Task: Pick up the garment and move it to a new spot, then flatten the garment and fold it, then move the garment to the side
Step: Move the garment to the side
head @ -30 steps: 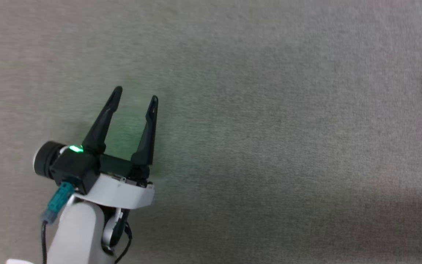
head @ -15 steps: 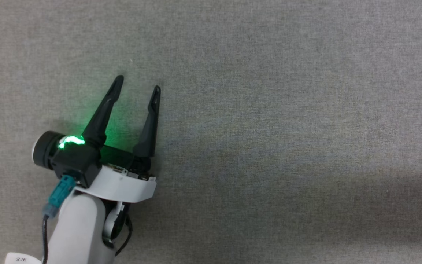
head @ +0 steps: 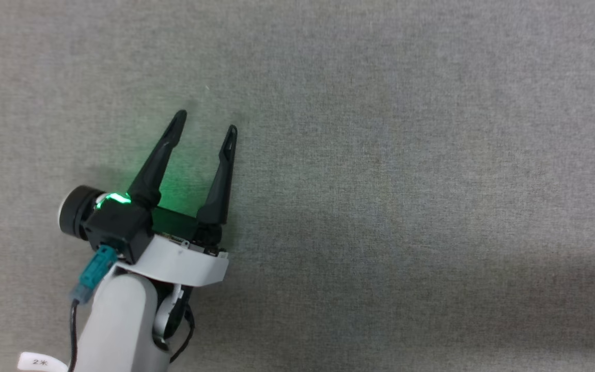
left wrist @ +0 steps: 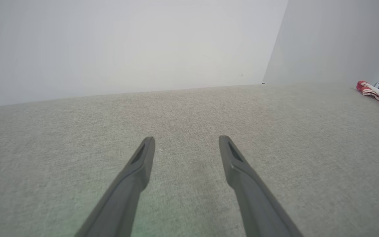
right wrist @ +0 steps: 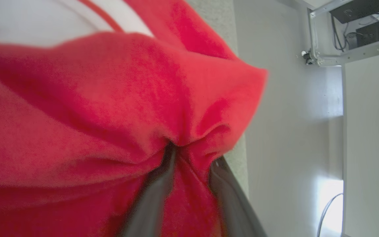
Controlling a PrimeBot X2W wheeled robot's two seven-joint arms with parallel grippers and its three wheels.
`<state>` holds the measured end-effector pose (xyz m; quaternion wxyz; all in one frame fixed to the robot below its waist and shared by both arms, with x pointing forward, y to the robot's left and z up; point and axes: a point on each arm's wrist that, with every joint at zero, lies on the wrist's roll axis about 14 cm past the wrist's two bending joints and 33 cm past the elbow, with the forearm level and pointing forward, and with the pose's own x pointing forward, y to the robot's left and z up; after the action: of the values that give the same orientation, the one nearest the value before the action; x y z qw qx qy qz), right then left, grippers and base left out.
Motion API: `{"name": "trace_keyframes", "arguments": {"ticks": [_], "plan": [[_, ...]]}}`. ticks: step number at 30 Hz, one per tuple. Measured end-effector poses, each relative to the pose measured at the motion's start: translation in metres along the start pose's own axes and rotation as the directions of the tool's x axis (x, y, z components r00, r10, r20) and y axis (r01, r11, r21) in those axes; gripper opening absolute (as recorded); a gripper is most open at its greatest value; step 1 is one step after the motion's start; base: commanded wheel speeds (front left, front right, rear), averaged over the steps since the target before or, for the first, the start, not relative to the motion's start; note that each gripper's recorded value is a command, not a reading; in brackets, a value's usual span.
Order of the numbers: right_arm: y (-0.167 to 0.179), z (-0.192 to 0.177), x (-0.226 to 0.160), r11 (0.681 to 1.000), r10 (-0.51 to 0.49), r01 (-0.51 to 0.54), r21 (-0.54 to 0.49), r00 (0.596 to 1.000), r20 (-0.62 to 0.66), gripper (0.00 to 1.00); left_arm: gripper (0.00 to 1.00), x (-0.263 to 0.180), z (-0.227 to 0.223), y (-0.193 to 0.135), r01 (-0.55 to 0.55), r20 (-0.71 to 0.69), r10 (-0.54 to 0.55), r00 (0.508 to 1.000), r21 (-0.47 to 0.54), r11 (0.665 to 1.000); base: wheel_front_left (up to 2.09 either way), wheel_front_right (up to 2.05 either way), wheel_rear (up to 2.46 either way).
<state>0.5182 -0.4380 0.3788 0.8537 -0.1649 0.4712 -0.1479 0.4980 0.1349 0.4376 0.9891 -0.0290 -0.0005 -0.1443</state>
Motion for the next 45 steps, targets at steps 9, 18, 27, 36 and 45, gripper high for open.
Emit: {"name": "trace_keyframes", "arguments": {"ticks": [9,18,27,36,45], "plan": [[-0.007,0.020,-0.032,0.999,-0.006,0.005,0.054,1.000,0.029,1.00,1.00,-0.018,0.023,0.005,-0.035,0.025,0.035,0.999,0.012,0.999,0.00,0.00,0.00],[-0.006,0.061,-0.094,0.989,0.032,-0.068,0.131,0.964,0.264,1.00,1.00,-0.047,0.050,-0.001,-0.057,0.059,0.057,0.997,-0.001,0.998,0.00,0.00,0.00],[0.041,0.072,-0.165,0.967,0.151,-0.241,0.080,0.799,0.582,1.00,1.00,-0.080,0.078,-0.013,-0.061,0.116,0.062,0.991,-0.006,0.998,0.00,0.00,0.00],[0.069,0.069,-0.232,0.933,0.176,-0.357,0.039,0.551,0.816,1.00,1.00,-0.107,0.105,-0.022,-0.068,0.184,0.069,0.980,-0.011,0.998,0.00,0.00,0.00],[0.088,0.056,-0.266,0.910,0.149,-0.414,0.027,0.386,0.910,1.00,1.00,-0.121,0.116,-0.023,-0.088,0.222,0.091,0.971,-0.021,0.996,0.00,0.00,0.00]]}}
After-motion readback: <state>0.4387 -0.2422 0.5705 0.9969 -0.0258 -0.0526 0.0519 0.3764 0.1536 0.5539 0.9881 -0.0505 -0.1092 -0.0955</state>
